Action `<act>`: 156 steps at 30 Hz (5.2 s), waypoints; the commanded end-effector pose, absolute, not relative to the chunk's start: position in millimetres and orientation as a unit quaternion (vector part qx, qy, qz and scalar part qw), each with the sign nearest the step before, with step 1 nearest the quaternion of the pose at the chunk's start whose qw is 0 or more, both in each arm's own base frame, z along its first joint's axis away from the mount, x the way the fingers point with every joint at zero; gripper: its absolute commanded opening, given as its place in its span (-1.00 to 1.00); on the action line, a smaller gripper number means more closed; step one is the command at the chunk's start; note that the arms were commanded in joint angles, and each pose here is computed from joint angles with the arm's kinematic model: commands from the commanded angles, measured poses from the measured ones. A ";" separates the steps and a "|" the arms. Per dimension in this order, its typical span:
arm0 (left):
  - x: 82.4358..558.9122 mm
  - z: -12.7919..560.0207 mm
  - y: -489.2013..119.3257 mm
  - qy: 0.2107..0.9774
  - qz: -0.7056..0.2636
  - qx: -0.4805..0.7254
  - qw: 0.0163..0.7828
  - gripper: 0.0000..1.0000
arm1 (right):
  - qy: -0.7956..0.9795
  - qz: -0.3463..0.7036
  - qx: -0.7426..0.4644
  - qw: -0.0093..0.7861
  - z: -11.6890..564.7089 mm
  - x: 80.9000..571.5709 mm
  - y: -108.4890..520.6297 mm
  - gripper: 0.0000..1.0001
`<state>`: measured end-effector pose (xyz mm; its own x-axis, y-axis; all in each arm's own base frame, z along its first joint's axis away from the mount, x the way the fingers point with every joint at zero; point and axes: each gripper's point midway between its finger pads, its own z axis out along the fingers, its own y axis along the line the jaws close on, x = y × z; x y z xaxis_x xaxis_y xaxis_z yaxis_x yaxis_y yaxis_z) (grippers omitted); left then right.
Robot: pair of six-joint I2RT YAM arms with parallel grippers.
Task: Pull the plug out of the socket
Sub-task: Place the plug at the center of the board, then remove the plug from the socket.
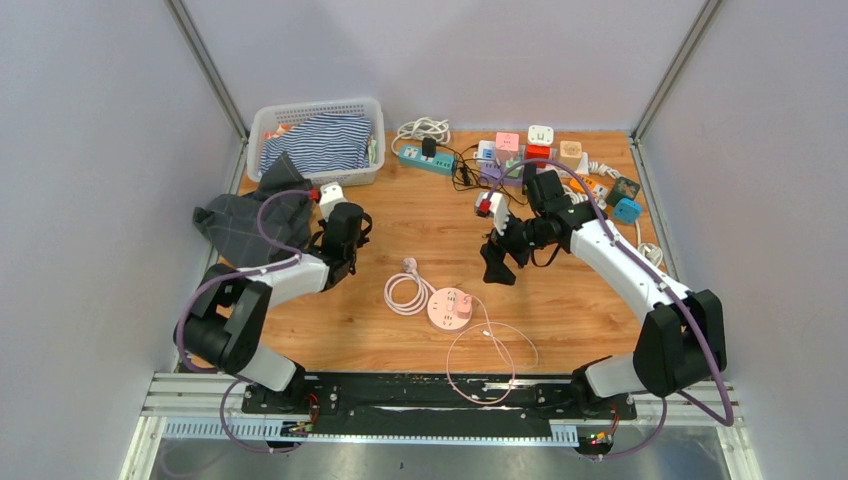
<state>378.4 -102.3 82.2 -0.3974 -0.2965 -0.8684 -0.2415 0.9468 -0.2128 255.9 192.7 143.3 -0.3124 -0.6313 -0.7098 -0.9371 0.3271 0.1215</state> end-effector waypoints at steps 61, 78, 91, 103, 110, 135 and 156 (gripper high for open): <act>259.2 195.3 -218.6 0.719 -0.388 0.171 0.550 1.00 | 0.690 0.347 -0.540 0.336 195.0 217.2 175.3 1.00; 194.9 138.3 -269.1 0.764 -0.336 0.167 0.525 1.00 | 0.711 0.368 -0.495 0.339 198.1 202.2 176.5 1.00; 173.5 108.7 -304.3 0.801 -0.233 0.170 0.525 1.00 | 0.750 0.279 -0.485 0.353 184.6 226.8 151.3 1.00; 168.6 102.8 -337.4 0.812 -0.246 0.163 0.503 1.00 | 0.756 0.276 -0.476 0.354 181.4 231.5 147.9 1.00; 183.1 95.8 -343.3 0.817 -0.206 0.130 0.523 1.00 | 0.753 0.279 -0.477 0.358 183.3 230.1 148.4 1.00; 189.3 78.3 -368.5 0.825 -0.167 0.109 0.529 0.76 | 0.758 0.283 -0.474 0.347 175.5 230.9 148.2 1.00; 185.9 66.3 -379.1 0.834 -0.143 0.138 0.514 -0.58 | 0.757 0.289 -0.475 0.344 174.1 229.4 149.5 1.00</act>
<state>187.0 -372.7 64.2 -0.4445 0.0688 -0.8931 0.3700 0.9221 -0.1131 230.9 152.1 180.6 -0.2839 -0.5266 -0.8013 -0.9240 0.3736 0.0818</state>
